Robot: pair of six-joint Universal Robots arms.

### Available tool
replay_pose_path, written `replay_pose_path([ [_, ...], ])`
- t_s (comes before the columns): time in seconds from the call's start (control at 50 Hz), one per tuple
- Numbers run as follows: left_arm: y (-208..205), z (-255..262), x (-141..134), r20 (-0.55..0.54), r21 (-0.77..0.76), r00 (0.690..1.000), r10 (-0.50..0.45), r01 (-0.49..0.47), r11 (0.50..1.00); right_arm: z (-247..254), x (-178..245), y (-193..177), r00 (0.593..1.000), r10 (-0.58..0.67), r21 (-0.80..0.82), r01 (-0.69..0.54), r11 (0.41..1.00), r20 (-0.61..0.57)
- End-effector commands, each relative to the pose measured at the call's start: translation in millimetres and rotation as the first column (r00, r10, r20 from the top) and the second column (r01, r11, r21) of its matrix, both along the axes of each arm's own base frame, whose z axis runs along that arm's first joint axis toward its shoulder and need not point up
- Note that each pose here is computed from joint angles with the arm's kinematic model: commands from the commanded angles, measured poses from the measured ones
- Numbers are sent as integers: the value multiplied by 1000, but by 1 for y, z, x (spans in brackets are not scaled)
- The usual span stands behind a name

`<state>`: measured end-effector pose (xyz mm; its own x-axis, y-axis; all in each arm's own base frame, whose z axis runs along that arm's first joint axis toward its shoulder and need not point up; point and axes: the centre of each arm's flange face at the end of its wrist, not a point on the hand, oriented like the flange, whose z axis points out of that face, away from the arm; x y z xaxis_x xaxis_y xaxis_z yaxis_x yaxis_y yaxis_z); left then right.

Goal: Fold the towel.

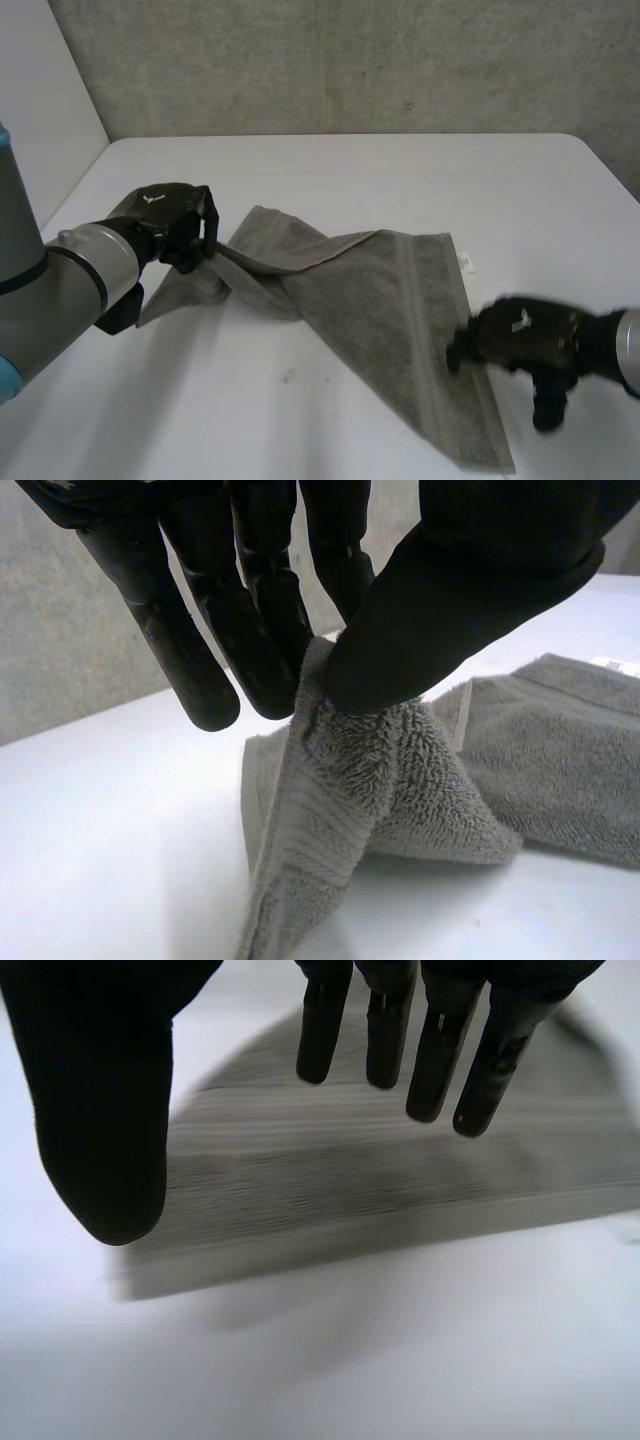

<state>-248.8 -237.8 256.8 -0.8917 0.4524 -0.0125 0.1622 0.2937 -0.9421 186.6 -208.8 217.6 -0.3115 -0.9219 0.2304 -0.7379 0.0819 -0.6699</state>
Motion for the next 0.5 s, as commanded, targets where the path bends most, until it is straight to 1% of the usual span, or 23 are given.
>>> replay_pose_path([
  [0.02,8,22,3,-28,-64,1000,-4,3,998,21,4,-43,964,-168,-166,204,965,205],
  [0.06,11,28,3,-34,-81,999,-8,5,997,31,6,-57,926,-224,-161,282,946,304],
  [0.08,16,36,3,-43,-102,999,-18,14,995,31,6,-58,926,-224,-161,282,946,304],
  [0.1,16,36,3,-43,-102,999,-18,14,995,36,10,-63,907,-236,-153,303,941,349],
  [0.12,21,43,2,-53,-126,998,-28,22,992,36,10,-63,907,-236,-153,303,941,350],
  [0.16,28,52,2,-62,-153,997,-41,31,988,37,26,-75,878,-232,-118,306,945,418],
  [0.18,34,59,1,-71,-178,996,-52,39,983,37,26,-75,878,-232,-118,306,945,418],
  [0.22,41,67,1,-81,-201,995,-66,49,978,32,47,-91,847,-247,-69,314,947,470],
  [0.24,47,73,1,-89,-222,993,-75,54,974,32,47,-91,847,-247,-69,314,947,471],
  [0.26,47,73,1,-89,-222,993,-76,54,974,30,58,-98,835,-251,-52,316,947,490],
  [0.28,53,78,1,-94,-238,992,-88,63,969,30,58,-98,835,-251,-52,316,947,490],
  [0.32,60,83,0,-99,-250,990,-101,74,965,19,79,-111,822,-249,-25,304,952,513],
  [0.34,65,85,0,-101,-257,989,-113,83,963,19,79,-112,822,-249,-25,304,952,513],
  [0.38,71,85,0,-98,-262,987,-124,95,960,2,96,-125,823,-230,-9,274,962,520],
  [0.4,76,85,0,-89,-270,987,-134,106,957,2,97,-125,823,-230,-9,274,962,520],
  [0.44,81,85,0,-77,-279,987,-144,117,953,-17,115,-130,833,-201,4,232,973,516],
  [0.46,81,85,0,-77,-279,987,-144,117,953,-17,115,-130,833,-201,4,232,973,516],
  [0.48,84,82,0,-58,-281,987,-153,131,951,-29,126,-128,840,-186,16,207,978,510],
  [0.5,87,79,1,-37,-280,987,-156,139,950,-29,126,-128,840,-185,16,206,978,510],
])
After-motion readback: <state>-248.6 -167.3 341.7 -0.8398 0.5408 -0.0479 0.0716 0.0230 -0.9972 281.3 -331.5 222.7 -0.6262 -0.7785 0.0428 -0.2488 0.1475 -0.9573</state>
